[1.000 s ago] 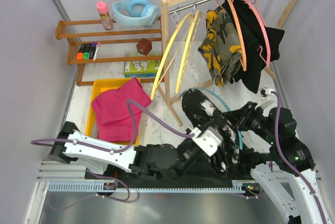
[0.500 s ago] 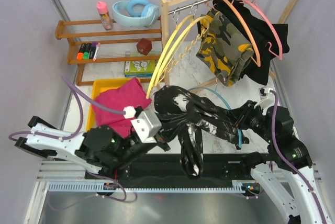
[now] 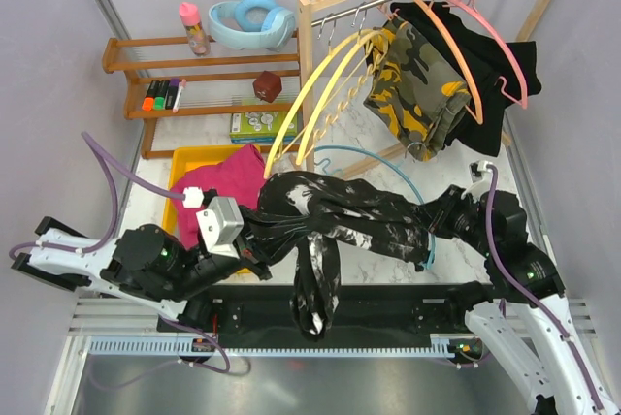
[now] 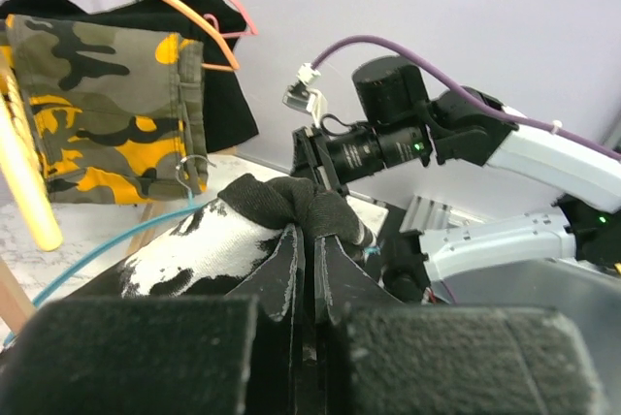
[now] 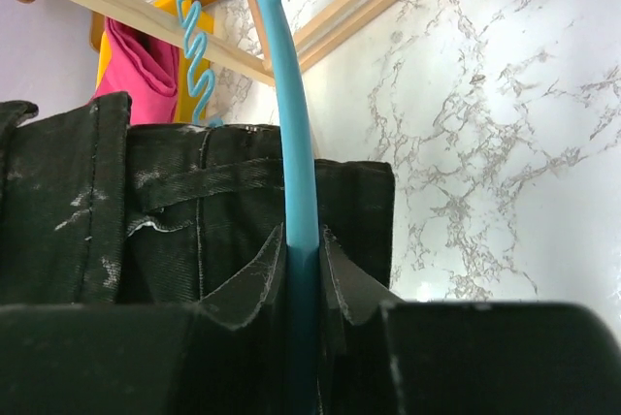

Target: Remove the trousers from the hanger

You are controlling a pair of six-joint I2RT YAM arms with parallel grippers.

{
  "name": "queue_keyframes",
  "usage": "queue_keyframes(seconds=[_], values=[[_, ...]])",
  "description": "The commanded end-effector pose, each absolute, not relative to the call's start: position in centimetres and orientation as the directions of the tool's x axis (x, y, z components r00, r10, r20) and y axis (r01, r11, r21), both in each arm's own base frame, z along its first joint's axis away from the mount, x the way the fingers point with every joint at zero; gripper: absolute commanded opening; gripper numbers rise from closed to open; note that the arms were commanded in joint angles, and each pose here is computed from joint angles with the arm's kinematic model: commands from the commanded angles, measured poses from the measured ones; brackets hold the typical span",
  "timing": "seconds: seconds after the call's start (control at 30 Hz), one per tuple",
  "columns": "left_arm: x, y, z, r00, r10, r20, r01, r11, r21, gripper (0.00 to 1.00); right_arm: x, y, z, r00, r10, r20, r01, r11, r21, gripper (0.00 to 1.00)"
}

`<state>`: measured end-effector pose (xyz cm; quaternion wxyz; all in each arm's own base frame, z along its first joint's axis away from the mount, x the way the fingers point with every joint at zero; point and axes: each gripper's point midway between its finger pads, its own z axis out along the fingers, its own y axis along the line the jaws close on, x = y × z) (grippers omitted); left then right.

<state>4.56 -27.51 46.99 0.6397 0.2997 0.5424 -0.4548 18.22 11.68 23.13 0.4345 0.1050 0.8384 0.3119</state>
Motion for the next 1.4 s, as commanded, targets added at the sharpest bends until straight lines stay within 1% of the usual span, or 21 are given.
queue_keyframes(seconds=[0.0,0.1,0.17,0.23,0.27,0.33,0.37,0.43,0.47,0.53,0.57,0.73,0.83,0.87,0.93,0.97,1.1,1.2,1.23,1.3,1.37], values=[[7.5,-19.4,57.9,-0.05,-0.691,-0.721,0.85,0.35,-0.394,0.02,18.6,10.4,23.2,-0.541,0.411,-0.734,-0.115,0.828,0.549,0.0],[7.6,-21.7,57.0,0.011,-0.629,-0.777,0.835,0.433,-0.339,0.02,17.5,11.8,25.0,-0.547,0.437,-0.714,-0.186,0.769,0.612,0.0],[7.1,-23.5,57.0,0.038,-0.605,-0.795,0.84,0.45,-0.303,0.02,16.3,12.7,26.6,-0.558,0.465,-0.687,-0.225,0.712,0.665,0.0],[6.7,-26.8,55.9,0.102,-0.522,-0.847,0.827,0.518,-0.219,0.02,15.6,12.7,28.4,-0.537,0.489,-0.687,-0.249,0.686,0.683,0.0],[6.9,-27.3,56.2,0.118,-0.503,-0.856,0.809,0.548,-0.211,0.02,15.1,12.5,28.7,-0.534,0.494,-0.687,-0.246,0.686,0.684,0.0],[6.7,-30.6,54.8,0.201,-0.39,-0.898,0.778,0.621,-0.096,0.02,14.9,11.5,29.8,-0.5,0.493,-0.712,-0.235,0.714,0.659,0.0],[7.0,-30.9,55.3,0.212,-0.394,-0.894,0.75,0.652,-0.109,0.02,14.7,10.9,29.0,-0.508,0.468,-0.723,-0.21,0.747,0.631,0.0],[7.1,-33.3,54.2,0.319,-0.268,-0.909,0.684,0.729,0.025,0.02,15.2,9.4,28.3,-0.477,0.467,-0.745,-0.144,0.794,0.59,0.0],[7.7,-32.5,55.5,0.318,-0.306,-0.897,0.646,0.763,-0.032,0.02,15.1,8.8,27.6,-0.482,0.454,-0.75,-0.114,0.816,0.567,0.0],[8.0,-33.8,55.4,0.414,-0.194,-0.889,0.554,0.829,0.077,0.02,15.5,7.7,25.9,-0.483,0.452,-0.75,-0.045,0.843,0.537,0.0],[8.5,-32.5,57.1,0.447,-0.189,-0.874,0.499,0.864,0.068,0.02,15.5,7.3,25.2,-0.482,0.455,-0.749,-0.018,0.849,0.528,0.0],[8.4,-32.6,60.3,0.536,-0.17,-0.827,0.367,0.929,0.047,0.02,16.0,5.8,21.9,-0.472,0.497,-0.728,0.106,0.852,0.513,0.0],[8.4,-32.1,62.4,0.589,-0.121,-0.799,0.29,0.955,0.069,0.02,16.0,5.6,21.5,-0.459,0.514,-0.725,0.12,0.844,0.522,0.0],[7.9,-33.4,61.9,0.621,-0.042,-0.783,0.245,0.959,0.143,0.02,15.9,5.7,21.7,-0.457,0.516,-0.725,0.114,0.842,0.527,0.0],[7.8,-33.5,62.1,0.638,-0.01,-0.77,0.195,0.969,0.149,0.02,15.8,5.7,22.5,-0.445,0.525,-0.725,0.104,0.835,0.541,0.0],[7.5,-34.5,61.3,0.646,0.049,-0.762,0.155,0.969,0.194,0.02,15.8,5.4,22.6,-0.434,0.528,-0.73,0.117,0.836,0.536,0.0],[8.0,-33.7,61.2,0.605,0.013,-0.796,0.156,0.978,0.135,0.02,15.9,3.8,21.4,-0.425,0.51,-0.748,0.194,0.858,0.475,0.0],[8.5,-33.0,61.8,0.553,-0.08,-0.83,0.252,0.965,0.075,0.02,16.2,3.5,19.7,-0.431,0.518,-0.739,0.233,0.855,0.464,0.0],[8.4,-33.5,61.9,0.549,-0.068,-0.833,0.281,0.954,0.106,0.02,16.4,3.8,19.3,-0.436,0.525,-0.731,0.231,0.85,0.472,0.0],[8.7,-32.4,62.8,0.493,-0.207,-0.845,0.374,0.927,-0.009,0.02,16.6,4.4,18.3,-0.458,0.542,-0.704,0.236,0.838,0.492,0.0],[8.3,-33.2,63.1,0.454,-0.277,-0.847,0.457,0.888,-0.046,0.02,16.9,5.3,18.6,-0.457,0.554,-0.696,0.198,0.826,0.528,0.0]])
